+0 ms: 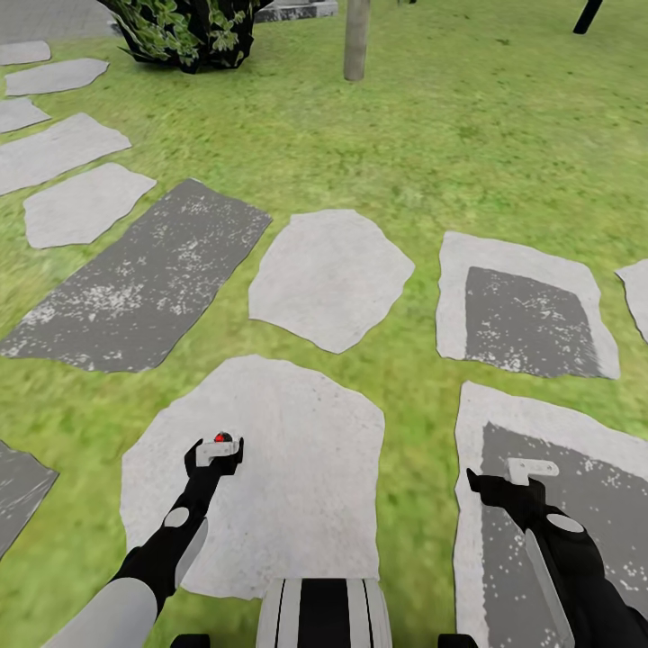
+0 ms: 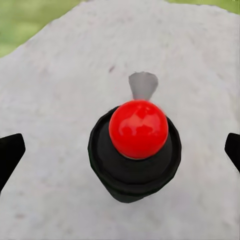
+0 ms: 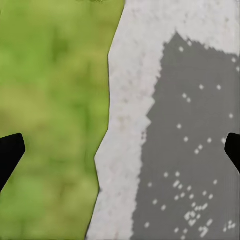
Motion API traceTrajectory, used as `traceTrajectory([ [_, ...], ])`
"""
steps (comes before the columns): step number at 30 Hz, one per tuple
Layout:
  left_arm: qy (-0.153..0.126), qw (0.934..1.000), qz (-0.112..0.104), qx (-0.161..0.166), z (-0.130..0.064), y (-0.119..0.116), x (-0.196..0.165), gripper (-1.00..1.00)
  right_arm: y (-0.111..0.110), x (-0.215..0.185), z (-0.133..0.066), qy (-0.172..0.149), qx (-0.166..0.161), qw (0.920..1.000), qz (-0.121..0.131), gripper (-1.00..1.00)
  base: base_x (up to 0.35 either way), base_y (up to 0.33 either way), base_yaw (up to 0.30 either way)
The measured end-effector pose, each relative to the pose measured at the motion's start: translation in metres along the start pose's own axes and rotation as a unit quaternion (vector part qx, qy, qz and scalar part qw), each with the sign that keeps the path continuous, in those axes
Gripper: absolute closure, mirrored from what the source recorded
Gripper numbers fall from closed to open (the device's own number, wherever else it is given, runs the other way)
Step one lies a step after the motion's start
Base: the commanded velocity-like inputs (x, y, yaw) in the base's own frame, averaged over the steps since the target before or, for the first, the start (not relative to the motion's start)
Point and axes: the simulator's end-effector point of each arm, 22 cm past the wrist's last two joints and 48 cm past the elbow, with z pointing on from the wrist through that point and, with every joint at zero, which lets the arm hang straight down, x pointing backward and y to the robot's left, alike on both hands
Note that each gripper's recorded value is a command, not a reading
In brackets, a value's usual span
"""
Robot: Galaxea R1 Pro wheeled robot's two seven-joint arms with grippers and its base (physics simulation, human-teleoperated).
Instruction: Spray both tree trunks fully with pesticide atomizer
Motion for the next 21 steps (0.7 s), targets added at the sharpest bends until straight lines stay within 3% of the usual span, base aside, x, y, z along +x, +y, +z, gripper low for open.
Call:
traceTrajectory([
  [21,0.001,1.0000,0.000,0.000,-0.0001,0.0001,0.0006,-1.00,-0.0003,-0.0001,0.0000,0.000,0.000,1.0000,0.000,-1.00,0.002,0.000,0.000],
])
